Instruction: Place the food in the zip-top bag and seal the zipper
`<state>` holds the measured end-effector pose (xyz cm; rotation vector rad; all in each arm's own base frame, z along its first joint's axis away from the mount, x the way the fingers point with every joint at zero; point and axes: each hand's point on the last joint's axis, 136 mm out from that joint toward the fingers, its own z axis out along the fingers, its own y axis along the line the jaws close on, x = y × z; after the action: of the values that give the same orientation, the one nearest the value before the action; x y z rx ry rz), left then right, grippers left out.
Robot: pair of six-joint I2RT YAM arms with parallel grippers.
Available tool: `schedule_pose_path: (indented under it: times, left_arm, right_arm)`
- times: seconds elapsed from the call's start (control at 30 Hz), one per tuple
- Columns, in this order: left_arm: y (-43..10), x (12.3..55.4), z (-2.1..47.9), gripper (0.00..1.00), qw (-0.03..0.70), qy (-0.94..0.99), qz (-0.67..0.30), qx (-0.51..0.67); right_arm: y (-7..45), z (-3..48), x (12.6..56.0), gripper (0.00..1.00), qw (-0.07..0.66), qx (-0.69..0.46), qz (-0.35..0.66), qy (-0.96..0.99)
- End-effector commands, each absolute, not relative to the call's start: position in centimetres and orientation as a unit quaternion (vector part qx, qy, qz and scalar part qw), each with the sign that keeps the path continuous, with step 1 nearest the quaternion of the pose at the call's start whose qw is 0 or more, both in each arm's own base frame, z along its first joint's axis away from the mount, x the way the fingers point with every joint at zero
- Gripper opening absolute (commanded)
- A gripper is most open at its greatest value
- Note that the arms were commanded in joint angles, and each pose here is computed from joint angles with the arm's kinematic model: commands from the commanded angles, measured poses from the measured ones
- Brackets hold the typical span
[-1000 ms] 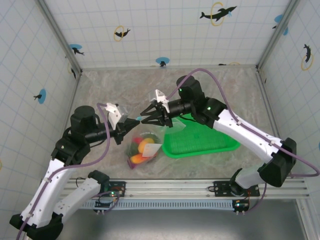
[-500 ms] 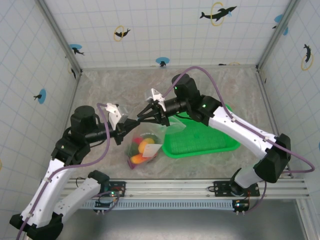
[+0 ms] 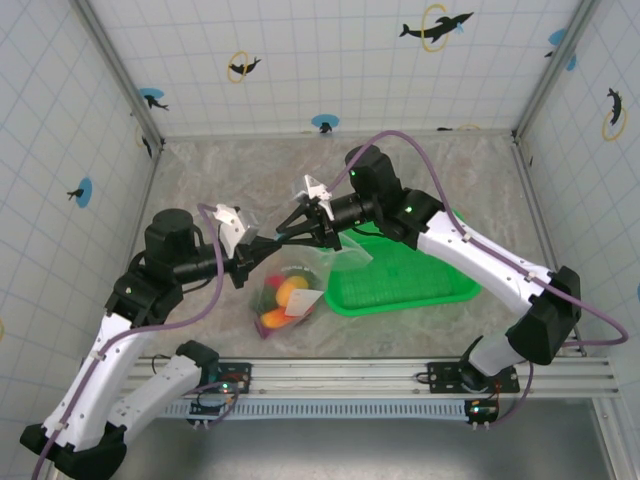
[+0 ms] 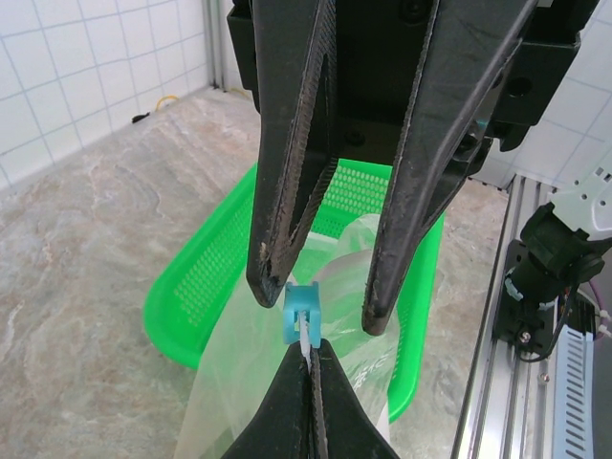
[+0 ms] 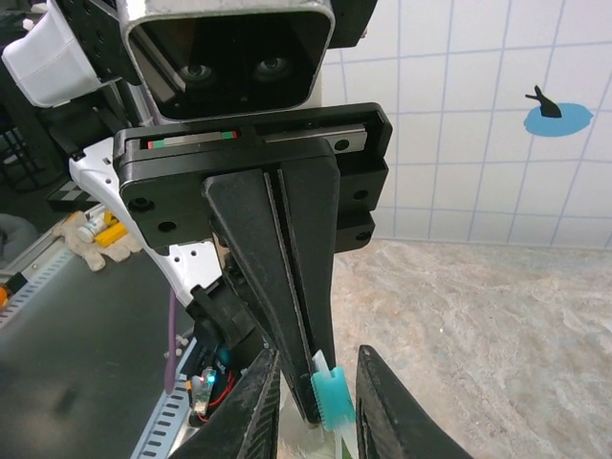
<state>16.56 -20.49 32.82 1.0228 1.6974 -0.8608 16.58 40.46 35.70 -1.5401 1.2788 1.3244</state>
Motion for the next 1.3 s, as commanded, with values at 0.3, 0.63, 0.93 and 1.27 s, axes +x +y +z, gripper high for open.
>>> schedule_pose_path:
  times: [0.3,0.63,0.93,1.27]
  left_arm:
    - [-20.6,16.9,34.3,0.00,0.496,0.673,-0.344,0.427]
    - [-20.5,16.7,34.8,0.00,0.498,0.672,-0.346,0.426]
    - [-20.4,16.5,35.2,0.00,0.499,0.670,-0.348,0.425]
    - [-20.1,16.3,34.8,0.00,0.497,0.677,-0.341,0.423]
  right_arm:
    - [40.2,34.8,16.2,0.26,0.342,-0.595,0.528,0.500]
    - [40.5,34.9,15.8,0.12,0.339,-0.596,0.532,0.497]
    - [41.0,34.1,15.2,0.16,0.334,-0.605,0.522,0.501]
    - [40.3,35.5,15.7,0.00,0.356,-0.597,0.519,0.498]
